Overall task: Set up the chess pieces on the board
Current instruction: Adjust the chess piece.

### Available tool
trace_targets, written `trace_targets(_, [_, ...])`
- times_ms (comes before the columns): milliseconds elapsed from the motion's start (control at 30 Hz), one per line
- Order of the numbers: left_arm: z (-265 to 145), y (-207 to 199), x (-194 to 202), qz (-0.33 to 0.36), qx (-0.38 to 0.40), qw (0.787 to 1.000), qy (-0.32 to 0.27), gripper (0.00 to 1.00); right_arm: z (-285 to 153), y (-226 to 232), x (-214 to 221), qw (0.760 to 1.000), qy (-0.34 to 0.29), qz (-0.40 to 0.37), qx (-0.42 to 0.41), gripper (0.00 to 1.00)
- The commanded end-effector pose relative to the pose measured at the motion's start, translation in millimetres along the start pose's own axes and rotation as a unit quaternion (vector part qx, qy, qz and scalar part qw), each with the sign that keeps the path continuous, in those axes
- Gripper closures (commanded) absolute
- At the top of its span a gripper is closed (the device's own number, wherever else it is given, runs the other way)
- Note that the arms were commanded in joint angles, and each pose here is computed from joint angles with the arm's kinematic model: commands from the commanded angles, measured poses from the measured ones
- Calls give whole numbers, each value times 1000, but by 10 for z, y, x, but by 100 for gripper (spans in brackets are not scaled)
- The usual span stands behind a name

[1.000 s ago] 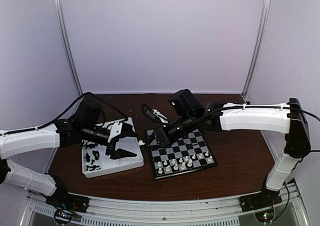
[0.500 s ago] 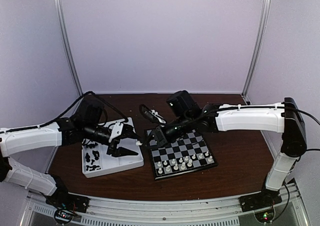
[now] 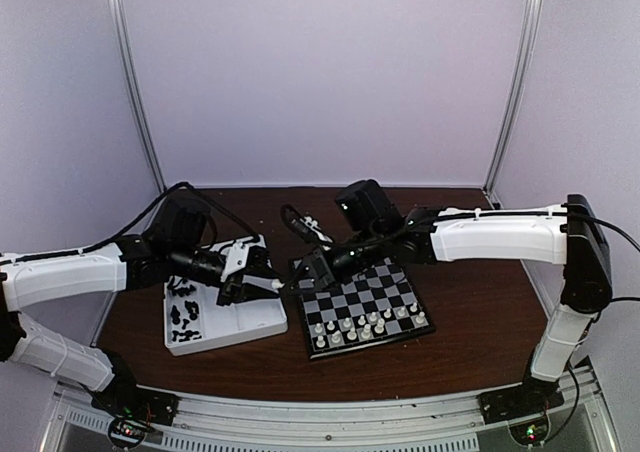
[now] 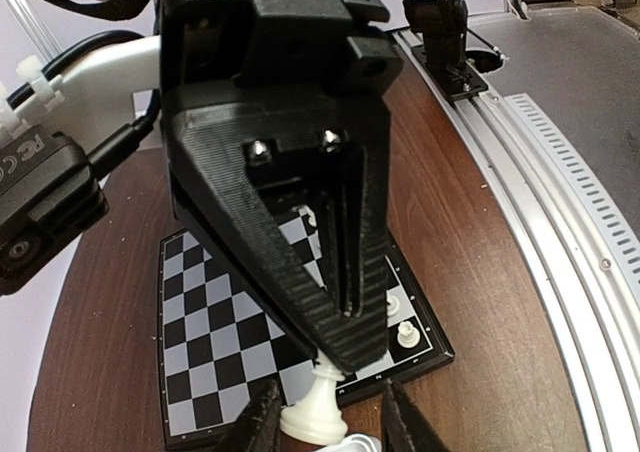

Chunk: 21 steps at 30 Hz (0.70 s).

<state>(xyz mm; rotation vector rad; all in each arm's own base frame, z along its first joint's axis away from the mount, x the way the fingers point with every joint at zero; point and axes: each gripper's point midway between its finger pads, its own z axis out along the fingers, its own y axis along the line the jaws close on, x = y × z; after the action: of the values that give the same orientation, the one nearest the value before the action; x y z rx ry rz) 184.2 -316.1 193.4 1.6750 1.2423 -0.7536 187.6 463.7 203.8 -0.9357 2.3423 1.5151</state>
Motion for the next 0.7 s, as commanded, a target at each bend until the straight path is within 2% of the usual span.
trace_targets(0, [18,59,-69,5,-5,1000,-8,67,-86,30,-202,999,-42,-13,-9,94])
trace_targets(433, [25,203,-26,-12,-42,999,5,86,-149,-115,-271,997,-77,-3,10,90])
trace_targets(667, [34,275,-20,-29,-57,998,7,88,-210,-201,-358,994,-112,7,17,75])
